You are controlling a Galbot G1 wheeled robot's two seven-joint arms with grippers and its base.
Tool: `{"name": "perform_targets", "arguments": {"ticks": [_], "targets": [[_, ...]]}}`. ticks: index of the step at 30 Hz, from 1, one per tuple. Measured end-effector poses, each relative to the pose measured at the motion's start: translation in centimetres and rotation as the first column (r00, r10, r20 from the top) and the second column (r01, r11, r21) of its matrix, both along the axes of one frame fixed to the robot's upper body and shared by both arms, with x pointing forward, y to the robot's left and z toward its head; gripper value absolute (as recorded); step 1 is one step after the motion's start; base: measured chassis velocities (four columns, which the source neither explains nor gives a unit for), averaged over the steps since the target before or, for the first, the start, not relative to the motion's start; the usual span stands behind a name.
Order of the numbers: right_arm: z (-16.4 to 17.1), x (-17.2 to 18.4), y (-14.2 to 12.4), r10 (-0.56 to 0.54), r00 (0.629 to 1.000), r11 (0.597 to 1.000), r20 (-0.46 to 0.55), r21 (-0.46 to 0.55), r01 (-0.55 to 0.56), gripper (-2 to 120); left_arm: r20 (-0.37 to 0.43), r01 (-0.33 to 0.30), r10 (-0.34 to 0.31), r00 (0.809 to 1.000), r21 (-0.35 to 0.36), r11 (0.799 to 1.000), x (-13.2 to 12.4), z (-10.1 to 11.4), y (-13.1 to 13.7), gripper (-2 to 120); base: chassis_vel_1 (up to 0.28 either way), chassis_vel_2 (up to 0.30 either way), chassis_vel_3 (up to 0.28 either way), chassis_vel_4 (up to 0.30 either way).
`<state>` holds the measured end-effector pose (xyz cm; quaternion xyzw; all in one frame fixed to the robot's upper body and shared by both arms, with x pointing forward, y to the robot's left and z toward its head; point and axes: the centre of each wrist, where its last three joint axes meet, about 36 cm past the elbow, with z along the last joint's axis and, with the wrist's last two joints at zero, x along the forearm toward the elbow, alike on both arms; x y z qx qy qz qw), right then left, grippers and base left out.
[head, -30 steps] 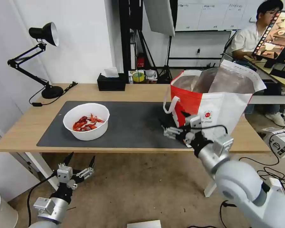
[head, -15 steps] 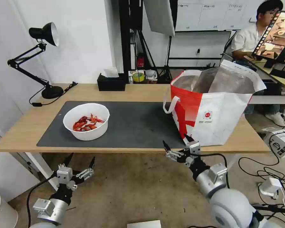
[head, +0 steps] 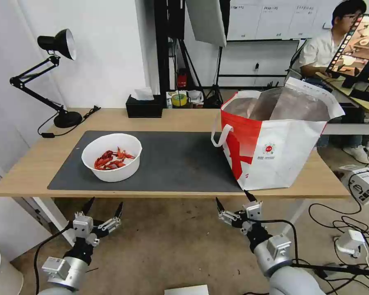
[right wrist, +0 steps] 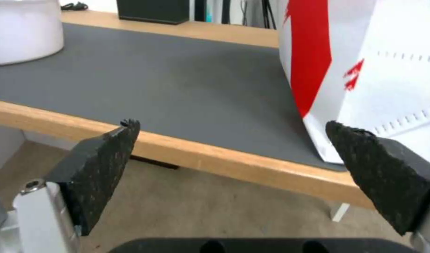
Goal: Pick up the trash from the table and place it into the takeout bag.
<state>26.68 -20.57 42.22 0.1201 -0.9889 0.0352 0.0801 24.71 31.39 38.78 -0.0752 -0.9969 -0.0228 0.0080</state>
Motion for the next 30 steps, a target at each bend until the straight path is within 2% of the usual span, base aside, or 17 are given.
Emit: {"name": "perform_targets", "arguments": {"ticks": [9, 24, 30], "targets": [[-0.2, 0.1, 0.1, -0.041, 0.999, 0.999, -0.001, 0.002, 0.041, 100, 0.001, 0.001, -0.001, 1.0, 0.0, 1.0, 0.0, 0.0, 0.0, 100, 0.0, 0.0, 0.0, 0.0], [0.0, 0.2, -0.1, -0.039, 0.999, 0.999, -0.003, -0.005, 0.039, 100, -0.003, -0.005, 0.005, 1.0, -0.007, 1.0, 0.1, -0.4, 0.0, 100, 0.0, 0.0, 0.0, 0.0], [0.0, 0.2, -0.1, -0.037, 0.999, 0.999, -0.003, -0.005, 0.037, 100, 0.014, -0.017, 0.017, 1.0, -0.003, 1.0, 1.1, 0.6, 0.5, 100, 0.0, 0.0, 0.0, 0.0]]}}
